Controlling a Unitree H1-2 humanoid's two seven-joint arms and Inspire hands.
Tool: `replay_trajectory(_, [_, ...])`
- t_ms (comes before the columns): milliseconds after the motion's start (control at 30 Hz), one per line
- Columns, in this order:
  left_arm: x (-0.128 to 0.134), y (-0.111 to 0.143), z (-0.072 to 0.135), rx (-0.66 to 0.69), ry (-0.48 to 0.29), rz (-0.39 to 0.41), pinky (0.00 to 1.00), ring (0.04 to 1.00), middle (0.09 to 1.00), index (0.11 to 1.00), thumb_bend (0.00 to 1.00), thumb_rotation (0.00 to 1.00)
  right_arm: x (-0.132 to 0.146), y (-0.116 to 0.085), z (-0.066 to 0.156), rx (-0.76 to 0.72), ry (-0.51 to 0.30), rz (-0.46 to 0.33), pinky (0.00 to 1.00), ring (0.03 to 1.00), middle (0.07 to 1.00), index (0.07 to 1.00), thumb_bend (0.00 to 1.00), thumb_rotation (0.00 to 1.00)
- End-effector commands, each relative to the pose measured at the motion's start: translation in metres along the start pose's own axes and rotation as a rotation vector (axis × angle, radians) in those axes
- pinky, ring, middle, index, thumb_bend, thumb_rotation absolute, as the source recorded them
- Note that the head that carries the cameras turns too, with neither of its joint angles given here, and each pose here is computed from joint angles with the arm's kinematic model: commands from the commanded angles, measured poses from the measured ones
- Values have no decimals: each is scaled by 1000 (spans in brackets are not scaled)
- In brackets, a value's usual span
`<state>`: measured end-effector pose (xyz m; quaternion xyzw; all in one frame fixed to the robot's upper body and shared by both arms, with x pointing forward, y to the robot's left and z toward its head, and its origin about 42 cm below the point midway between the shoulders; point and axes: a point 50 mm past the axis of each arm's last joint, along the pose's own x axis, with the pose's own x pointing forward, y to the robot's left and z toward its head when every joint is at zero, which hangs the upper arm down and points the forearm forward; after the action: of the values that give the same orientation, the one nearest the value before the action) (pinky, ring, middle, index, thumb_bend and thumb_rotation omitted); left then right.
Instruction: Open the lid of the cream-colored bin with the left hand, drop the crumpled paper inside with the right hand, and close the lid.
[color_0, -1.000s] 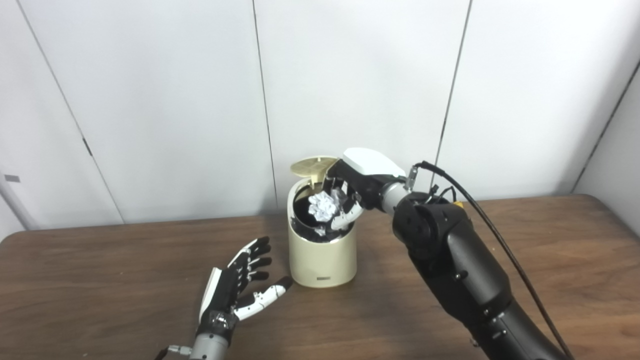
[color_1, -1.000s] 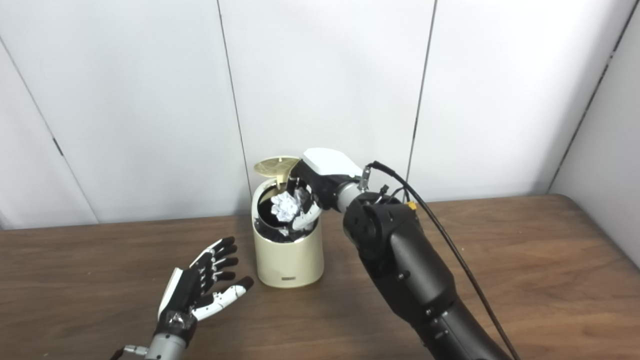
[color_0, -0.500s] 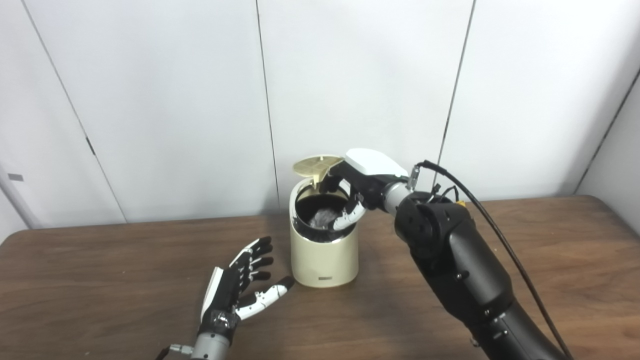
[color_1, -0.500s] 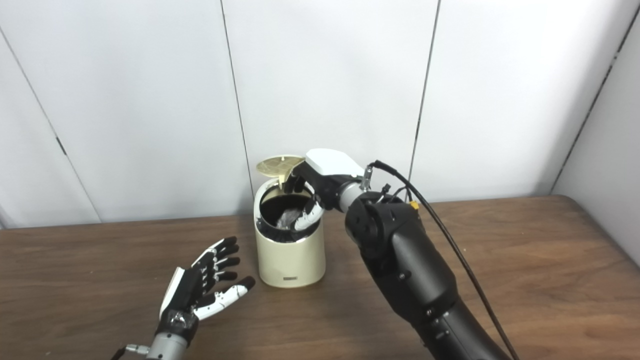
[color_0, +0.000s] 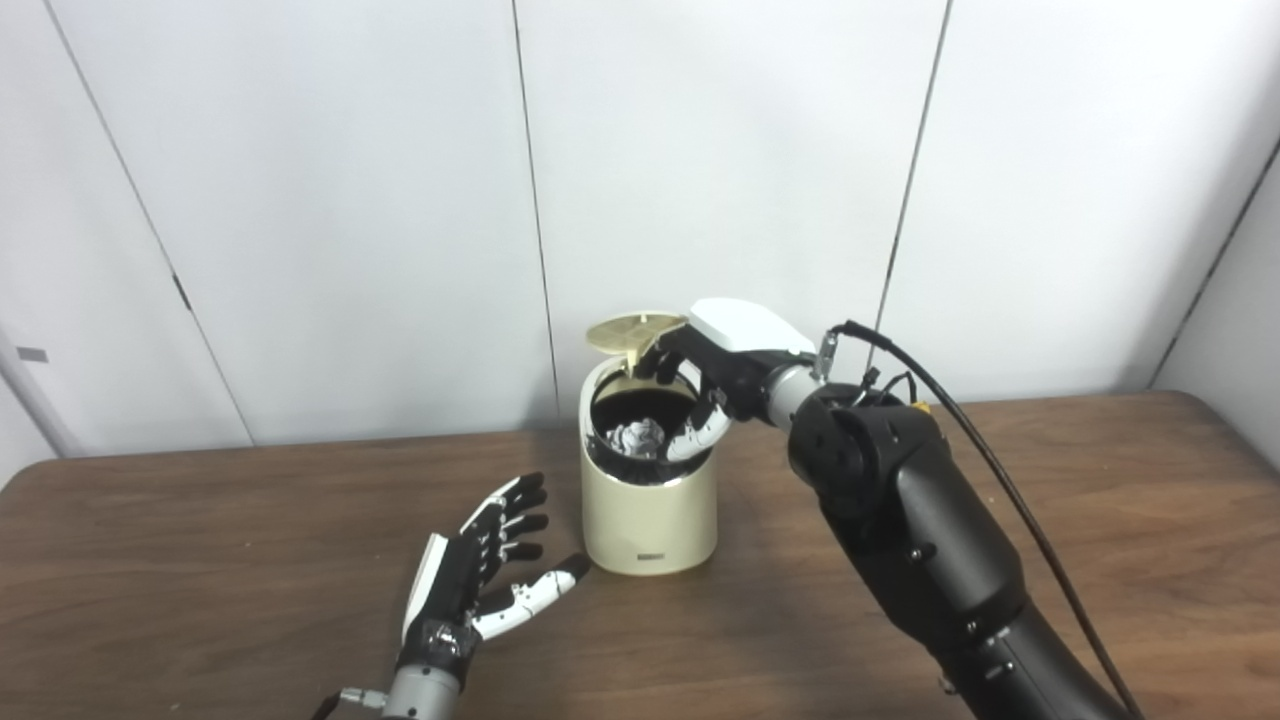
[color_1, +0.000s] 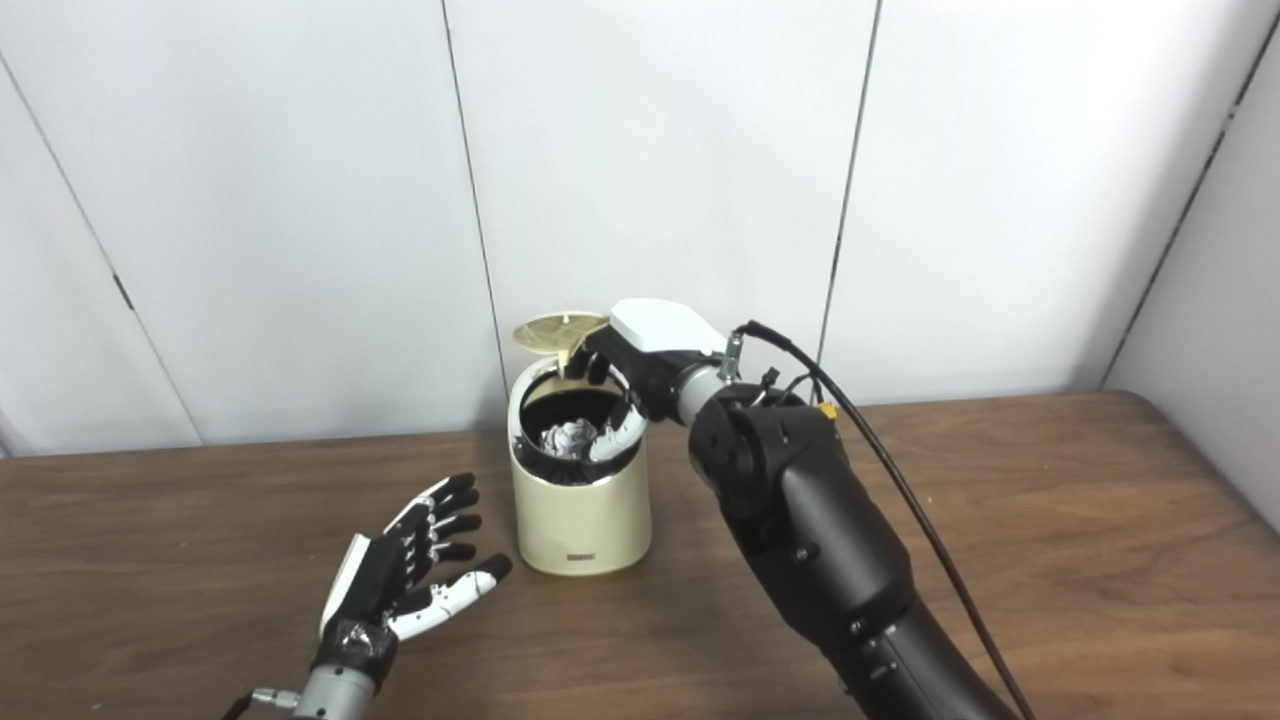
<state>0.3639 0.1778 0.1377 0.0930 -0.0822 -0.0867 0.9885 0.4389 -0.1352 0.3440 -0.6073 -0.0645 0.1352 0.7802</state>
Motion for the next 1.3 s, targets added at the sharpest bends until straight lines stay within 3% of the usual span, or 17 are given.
replay_trajectory(0, [9,3,21,4,-89,9,722,810,863,900,726,208,-2,-13,-2,-12,7,-37,428,619,860,819,885,74])
replay_trajectory(133, [8,3,21,-1,-89,5,716,808,862,900,721,200,-9,-21,-4,1,-7,-62,427,537,648,699,847,87])
replay_trajectory(200, [8,3,22,-2,-88,6,714,805,861,898,720,198,-14,-26,-5,-5,-8,-73,410,514,590,663,834,101])
replay_trajectory(367, [7,4,22,10,-88,5,693,797,859,899,719,209,-27,-39,-12,21,-10,-101,464,543,562,610,830,88])
replay_trajectory(467, [6,5,22,9,-86,4,696,799,861,899,719,209,-37,-47,-20,29,-21,-140,386,489,551,591,841,91])
replay_trajectory(633, [5,6,22,12,-77,2,685,801,867,901,715,203,-49,-47,-35,110,-53,-224,409,494,529,572,848,75])
replay_trajectory(833, [4,7,21,13,-79,6,701,803,862,892,720,206,-63,-24,-69,396,-80,-316,489,573,596,638,856,92])
replay_trajectory(900, [4,7,21,15,-78,6,695,804,861,890,721,208,-64,-10,-82,469,-100,-337,384,466,617,672,861,76])
replay_trajectory(1033, [4,7,20,12,-78,6,688,805,862,889,723,208,-65,15,-102,532,-112,-336,358,419,648,711,849,75])
replay_trajectory(1167, [2,6,20,4,-81,6,669,806,865,892,723,190,-68,46,-121,596,-112,-322,470,519,699,753,854,111])
replay_trajectory(1267, [0,7,21,-4,-86,5,673,813,868,894,730,193,-74,70,-131,666,-117,-327,432,556,714,763,856,99])
